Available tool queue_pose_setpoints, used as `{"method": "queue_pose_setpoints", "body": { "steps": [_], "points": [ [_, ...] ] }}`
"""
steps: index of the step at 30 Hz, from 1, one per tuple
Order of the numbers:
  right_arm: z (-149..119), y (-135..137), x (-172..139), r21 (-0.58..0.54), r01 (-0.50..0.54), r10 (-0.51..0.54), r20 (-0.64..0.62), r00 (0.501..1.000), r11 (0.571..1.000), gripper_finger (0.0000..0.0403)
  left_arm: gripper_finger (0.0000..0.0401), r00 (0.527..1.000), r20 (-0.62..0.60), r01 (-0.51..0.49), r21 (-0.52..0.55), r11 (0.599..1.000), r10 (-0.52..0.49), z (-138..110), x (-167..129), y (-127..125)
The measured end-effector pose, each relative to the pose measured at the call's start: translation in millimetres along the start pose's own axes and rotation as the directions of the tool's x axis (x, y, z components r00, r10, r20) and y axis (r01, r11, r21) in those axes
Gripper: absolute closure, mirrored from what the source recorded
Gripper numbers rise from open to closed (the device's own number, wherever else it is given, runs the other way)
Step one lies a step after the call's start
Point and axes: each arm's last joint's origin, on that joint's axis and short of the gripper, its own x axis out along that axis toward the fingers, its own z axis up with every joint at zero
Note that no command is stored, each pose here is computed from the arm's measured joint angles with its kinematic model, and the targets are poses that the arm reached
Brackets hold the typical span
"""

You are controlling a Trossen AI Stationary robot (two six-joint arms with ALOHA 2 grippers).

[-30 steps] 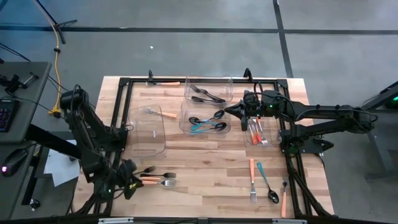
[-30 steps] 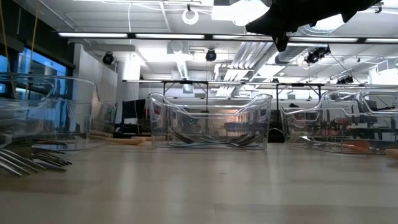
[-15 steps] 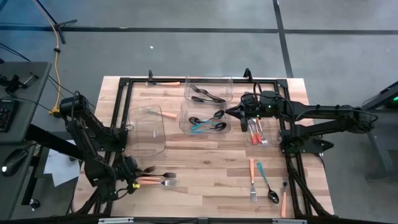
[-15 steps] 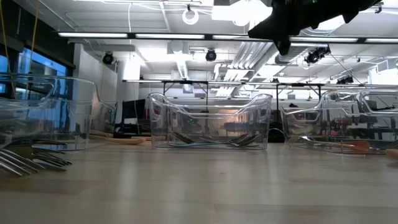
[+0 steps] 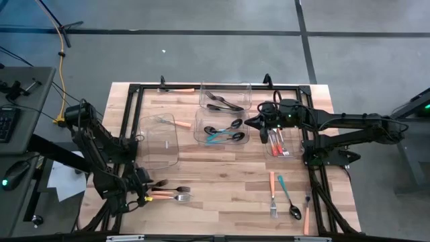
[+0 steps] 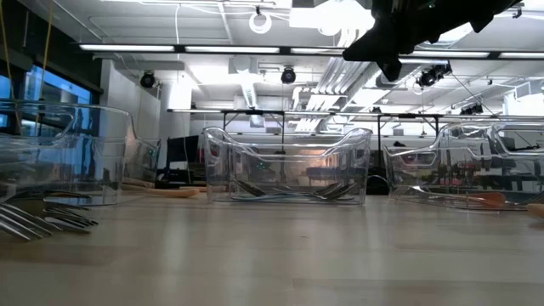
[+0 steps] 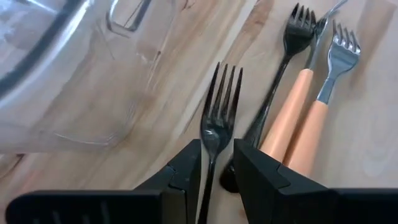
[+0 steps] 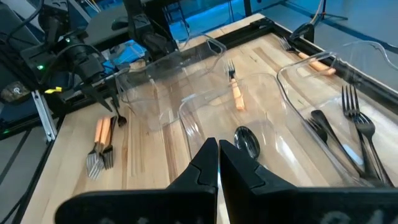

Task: Sort silverware by color (type)
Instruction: Put the black fork into the top transparent bin

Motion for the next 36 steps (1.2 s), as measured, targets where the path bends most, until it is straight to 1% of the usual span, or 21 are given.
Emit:
{"method": "queue_pose_setpoints", "body": {
  "steps": [5,11,16,20,28,31,36],
  "points": [
    [-0.6,-0.2,0.0,0.014,0.002,-0.002,-0.006,1.000,1.000,0.0403,0.0318,1.000,-0.004,0.006,0.020,1.000,-0.006,-1.3,1.8,1.3],
    [-3.7,-1.1,0.4,0.016,0.008,-0.007,-0.025,1.000,1.000,0.0403,0.0318,0.998,-0.021,0.054,0.063,0.997,-0.053,-5.1,6.6,1.1],
    [-4.6,-1.3,0.3,0.017,0.010,-0.010,-0.034,0.999,1.000,0.0403,0.0318,0.998,-0.054,0.048,0.073,0.996,-0.044,-8.2,10.4,6.0],
    [-4.6,-1.3,0.3,0.017,0.010,-0.010,-0.034,0.999,1.000,0.0403,0.0318,0.998,-0.055,0.049,0.087,0.995,-0.044,-8.4,10.8,6.4],
    [-4.7,-1.4,0.3,0.009,0.010,-0.010,-0.035,0.999,1.000,0.0403,0.0318,0.996,-0.086,0.049,0.190,0.981,-0.033,-10.0,11.7,6.7],
    [-4.8,-1.4,0.3,0.009,0.011,-0.010,-0.036,0.999,1.000,0.0403,0.0318,0.996,-0.084,0.034,0.194,0.980,-0.018,-11.8,14.1,6.8],
    [-4.8,-1.4,0.3,0.009,0.011,-0.010,-0.036,0.999,1.000,0.0403,0.0318,0.998,-0.063,0.026,0.161,0.987,-0.016,-15.7,19.3,3.9]
  ]
}}
